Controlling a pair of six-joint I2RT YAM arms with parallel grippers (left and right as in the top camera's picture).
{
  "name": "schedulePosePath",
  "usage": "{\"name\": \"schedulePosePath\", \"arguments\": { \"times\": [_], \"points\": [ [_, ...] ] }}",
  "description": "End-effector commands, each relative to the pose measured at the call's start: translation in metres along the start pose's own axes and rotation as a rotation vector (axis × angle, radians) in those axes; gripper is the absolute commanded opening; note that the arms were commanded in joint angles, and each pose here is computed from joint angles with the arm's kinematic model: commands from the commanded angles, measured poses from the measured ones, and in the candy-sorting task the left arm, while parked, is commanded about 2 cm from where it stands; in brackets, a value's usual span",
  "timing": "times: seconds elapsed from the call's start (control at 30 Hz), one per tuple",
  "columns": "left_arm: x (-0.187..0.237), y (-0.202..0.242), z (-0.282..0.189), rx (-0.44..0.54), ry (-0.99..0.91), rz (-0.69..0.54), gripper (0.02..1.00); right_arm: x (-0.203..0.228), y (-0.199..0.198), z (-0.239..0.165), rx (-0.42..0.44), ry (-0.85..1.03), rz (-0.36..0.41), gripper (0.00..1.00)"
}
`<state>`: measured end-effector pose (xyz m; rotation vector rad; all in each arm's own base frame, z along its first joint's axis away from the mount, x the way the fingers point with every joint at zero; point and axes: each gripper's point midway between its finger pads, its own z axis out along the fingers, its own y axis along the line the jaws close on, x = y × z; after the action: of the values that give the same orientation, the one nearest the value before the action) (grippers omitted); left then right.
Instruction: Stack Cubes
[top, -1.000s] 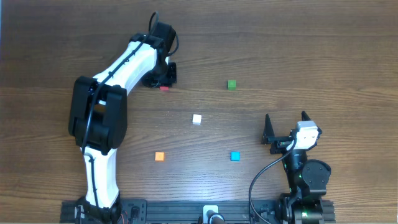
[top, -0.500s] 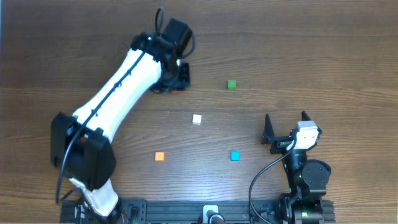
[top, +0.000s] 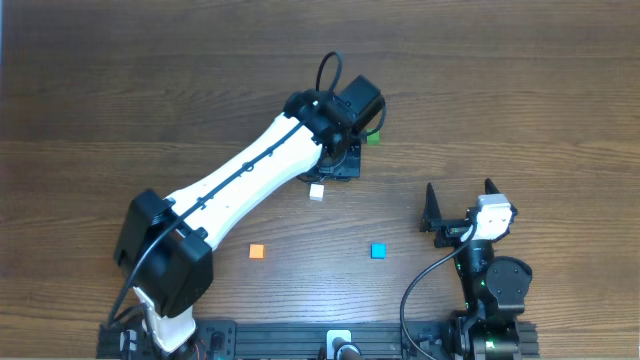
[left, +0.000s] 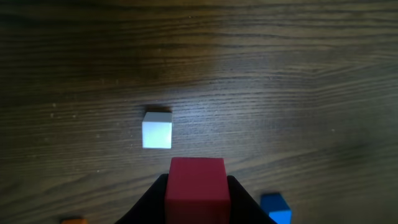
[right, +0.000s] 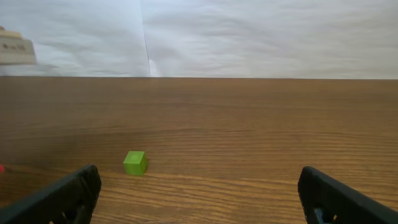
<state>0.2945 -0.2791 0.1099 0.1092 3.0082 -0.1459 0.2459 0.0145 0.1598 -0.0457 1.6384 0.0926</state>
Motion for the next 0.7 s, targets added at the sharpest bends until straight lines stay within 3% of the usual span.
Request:
{"name": "schedulePosePath", "arguments": {
  "times": [0.03,0.7],
  "points": [
    [0.003,0.010,0.019,-0.053,0.021,-0.025,0.040,0.002,0.000,0.000,-0.002,0.001,0.002,0.993],
    [0.020,0.037,0.064,-0.091,0.058,-0.066,0.038,0.002,0.000,0.000,-0.002,0.001,0.003,0.993]
  ]
}}
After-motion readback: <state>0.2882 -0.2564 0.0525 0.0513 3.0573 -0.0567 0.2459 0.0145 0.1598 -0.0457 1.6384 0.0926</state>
